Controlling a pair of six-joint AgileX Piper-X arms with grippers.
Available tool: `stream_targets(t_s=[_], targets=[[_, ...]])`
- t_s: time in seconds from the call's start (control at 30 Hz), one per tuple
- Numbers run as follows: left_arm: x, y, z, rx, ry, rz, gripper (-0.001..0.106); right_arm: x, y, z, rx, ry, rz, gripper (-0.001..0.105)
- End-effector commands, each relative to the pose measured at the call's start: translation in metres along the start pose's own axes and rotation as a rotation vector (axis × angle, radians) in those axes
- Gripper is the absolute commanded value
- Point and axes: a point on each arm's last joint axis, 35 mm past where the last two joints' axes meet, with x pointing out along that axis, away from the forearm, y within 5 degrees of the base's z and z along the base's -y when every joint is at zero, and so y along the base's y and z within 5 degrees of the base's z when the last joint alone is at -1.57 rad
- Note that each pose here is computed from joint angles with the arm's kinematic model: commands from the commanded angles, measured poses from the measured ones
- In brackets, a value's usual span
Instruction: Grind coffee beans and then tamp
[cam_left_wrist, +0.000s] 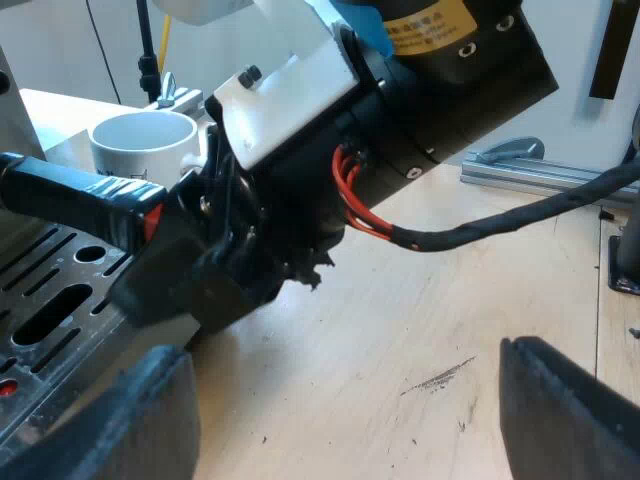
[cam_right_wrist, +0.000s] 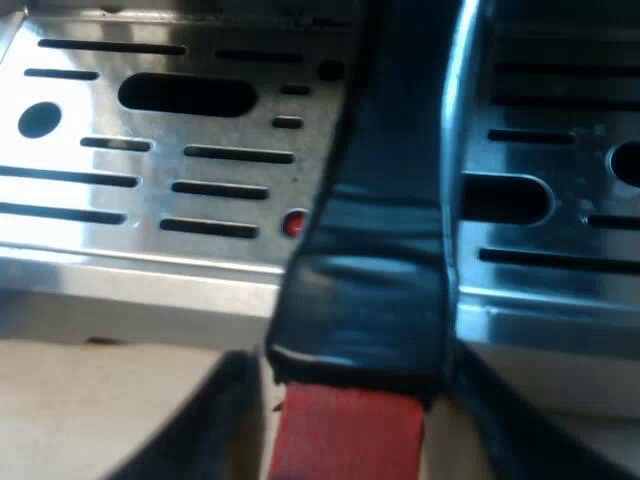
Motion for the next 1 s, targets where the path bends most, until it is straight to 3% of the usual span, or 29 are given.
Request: stream_targets(t_s=[0.03, 0.1, 0.43, 0.63, 1.0], targets=[[0.000, -0.002, 0.002, 0.022, -0.012, -0.027, 0.065, 0.001, -0.002, 0.002, -0.006, -0.007, -0.001, 0.006], [0.000, -0.002, 0.002, 0.022, -0.012, -0.027, 0.065, 0.001, -0.002, 0.002, -0.006, -0.007, -0.001, 0.000], [0.000, -0.002, 0.002, 0.022, -0.012, -0.027, 0.065, -0.002, 0.002, 0.001, -0.008, -0.005, 0.034, 0.000], [0.000, -0.002, 0.002, 0.022, -0.012, -0.027, 0.065, -0.020, 0.010, 0.004, -0.021, -0.082, -0.018, 0.000], [0.000, -0.002, 0.002, 0.022, -0.012, -0.027, 0.065, -0.033, 0.022, 0.000, -0.050, -0.113, -0.020, 0.000]])
